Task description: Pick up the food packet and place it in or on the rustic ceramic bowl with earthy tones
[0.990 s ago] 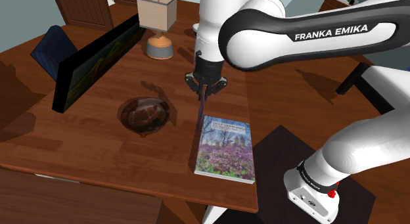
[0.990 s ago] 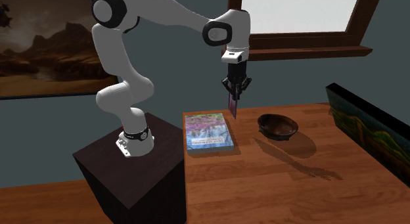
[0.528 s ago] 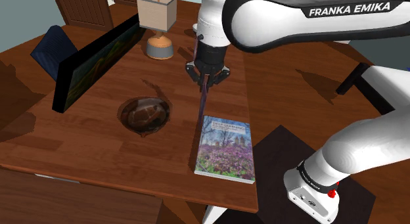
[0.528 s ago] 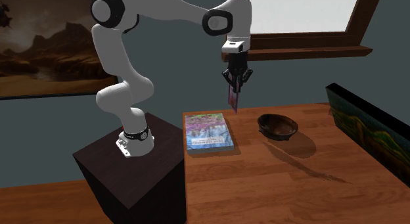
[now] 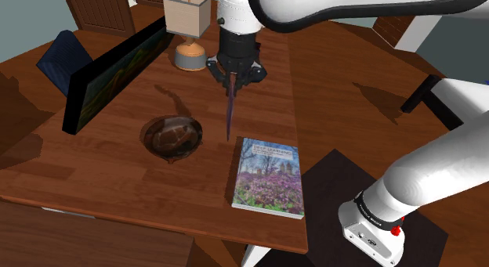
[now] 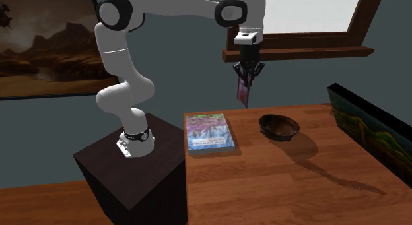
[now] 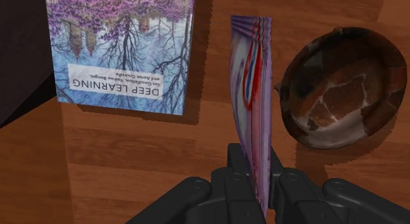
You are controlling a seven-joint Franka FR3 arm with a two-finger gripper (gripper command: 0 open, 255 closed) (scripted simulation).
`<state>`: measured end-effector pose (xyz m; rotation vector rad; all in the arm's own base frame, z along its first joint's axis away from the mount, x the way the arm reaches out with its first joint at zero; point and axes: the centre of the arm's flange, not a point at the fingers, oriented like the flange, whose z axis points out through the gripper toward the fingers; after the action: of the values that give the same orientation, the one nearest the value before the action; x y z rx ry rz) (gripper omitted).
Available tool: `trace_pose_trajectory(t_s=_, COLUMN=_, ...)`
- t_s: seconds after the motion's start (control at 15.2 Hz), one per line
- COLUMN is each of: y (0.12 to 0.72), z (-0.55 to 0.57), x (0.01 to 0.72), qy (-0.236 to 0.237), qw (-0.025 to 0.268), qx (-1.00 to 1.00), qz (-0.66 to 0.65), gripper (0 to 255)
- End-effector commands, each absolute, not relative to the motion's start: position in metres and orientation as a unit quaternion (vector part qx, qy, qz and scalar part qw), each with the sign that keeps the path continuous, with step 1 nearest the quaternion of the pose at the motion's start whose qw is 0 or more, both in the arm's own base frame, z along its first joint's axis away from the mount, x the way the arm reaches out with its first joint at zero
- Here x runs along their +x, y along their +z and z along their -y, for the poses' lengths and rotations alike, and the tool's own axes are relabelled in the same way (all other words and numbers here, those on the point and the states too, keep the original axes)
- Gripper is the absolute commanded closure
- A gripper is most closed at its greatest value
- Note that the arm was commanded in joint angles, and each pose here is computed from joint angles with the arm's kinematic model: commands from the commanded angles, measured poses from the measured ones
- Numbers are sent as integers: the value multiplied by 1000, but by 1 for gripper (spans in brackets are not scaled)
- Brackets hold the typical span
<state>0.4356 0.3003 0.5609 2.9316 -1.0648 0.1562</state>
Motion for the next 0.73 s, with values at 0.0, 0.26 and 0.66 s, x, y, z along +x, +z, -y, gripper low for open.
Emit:
trace_pose_trajectory(t_s=0.0, y=569, z=-311, x=458, qy=50, qw=9, qx=938, qz=342, gripper=255)
trace_pose_trajectory(t_s=0.26, y=580, z=-336, x=503, qy=50, qw=9, qx=938, qz=342, gripper=255)
trace_pose_trajectory(t_s=0.66, y=598, z=-374, x=570, qy=50, qw=9, qx=938, qz=342, gripper=255)
